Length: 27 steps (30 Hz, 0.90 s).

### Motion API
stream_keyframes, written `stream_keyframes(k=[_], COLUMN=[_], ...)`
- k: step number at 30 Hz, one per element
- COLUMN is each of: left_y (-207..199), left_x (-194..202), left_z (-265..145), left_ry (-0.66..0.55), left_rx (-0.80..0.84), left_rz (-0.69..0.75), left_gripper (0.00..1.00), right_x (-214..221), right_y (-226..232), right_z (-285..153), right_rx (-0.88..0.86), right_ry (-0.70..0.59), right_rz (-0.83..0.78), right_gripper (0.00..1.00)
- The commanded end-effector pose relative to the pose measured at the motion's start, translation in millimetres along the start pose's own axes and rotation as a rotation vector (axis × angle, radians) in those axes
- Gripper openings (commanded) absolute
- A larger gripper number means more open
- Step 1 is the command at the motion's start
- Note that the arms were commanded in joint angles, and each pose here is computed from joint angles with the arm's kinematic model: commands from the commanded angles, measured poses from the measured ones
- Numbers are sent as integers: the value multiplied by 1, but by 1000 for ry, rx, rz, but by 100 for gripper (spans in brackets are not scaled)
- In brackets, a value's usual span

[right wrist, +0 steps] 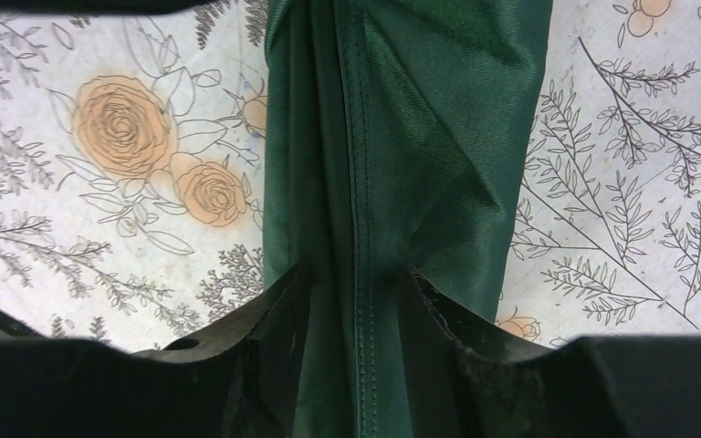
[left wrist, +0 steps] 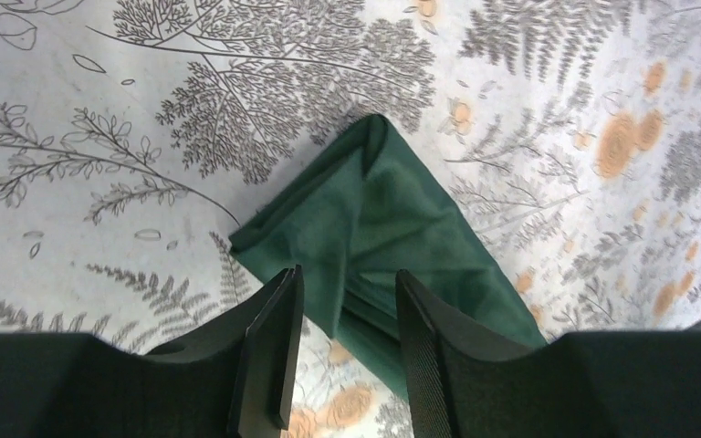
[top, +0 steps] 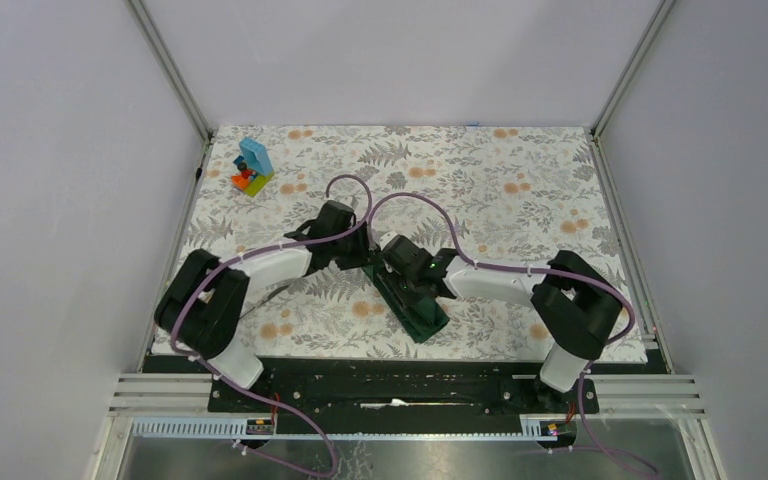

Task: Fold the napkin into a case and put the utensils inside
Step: Smooth out the smaller rectangle-folded napkin at the center of the board.

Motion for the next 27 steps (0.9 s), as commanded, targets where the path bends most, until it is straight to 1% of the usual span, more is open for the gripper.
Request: stream_keyframes(k=[1, 3, 5, 7, 9, 10, 13, 14, 17, 20, 23, 27], left_y=[-18, -13, -7, -1, 6, 7, 15, 15, 15, 14, 19, 24], left_x=[-8, -3, 6, 18, 32, 36, 52, 56, 69, 80, 88, 96], left_z=[-37, -43, -46, -46, -43, -41, -37, -37, -33, -27, -18, -11], left_ry=[-41, -30, 1, 57, 113, 121, 138, 137, 130, 133, 141, 155], left_rx=[58, 49, 59, 105, 159, 199, 245, 249, 243, 241, 220, 209], left_rz=[40, 31, 6, -37, -91, -116, -182, -194, -211, -217, -233, -253], left_gripper=[48, 47, 39, 35, 28, 26, 24, 25, 25, 24, 21, 15], right_x=[2, 4, 6, 7, 7, 8, 9, 10, 10, 5, -5, -16], right_y=[2, 2, 1, 1, 2, 2, 3, 3, 3, 4, 5, 9], right_z=[7, 8, 9, 9, 10, 11, 16, 18, 20, 12, 0, -15], right_rx=[39, 39, 47, 54, 49, 43, 43, 48, 52, 44, 31, -20], right_ry=[-4, -7, -10, -16, -21, -24, -27, -22, -25, -52, -83, -117], right_rz=[2, 2, 2, 4, 4, 4, 9, 9, 15, 24, 36, 69], right_gripper=[48, 48, 46, 39, 37, 37, 36, 34, 23, 11, 1, 0])
Point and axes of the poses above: each gripper's point midway between its finger pads, its own z axis out along the fingers, its own y axis along the line the jaws close on, x = y × z, the point moved 10 cm from there along -z, back along the fingers, and after that the axes turned 12 degrees about -z, right-handed, at the moved point
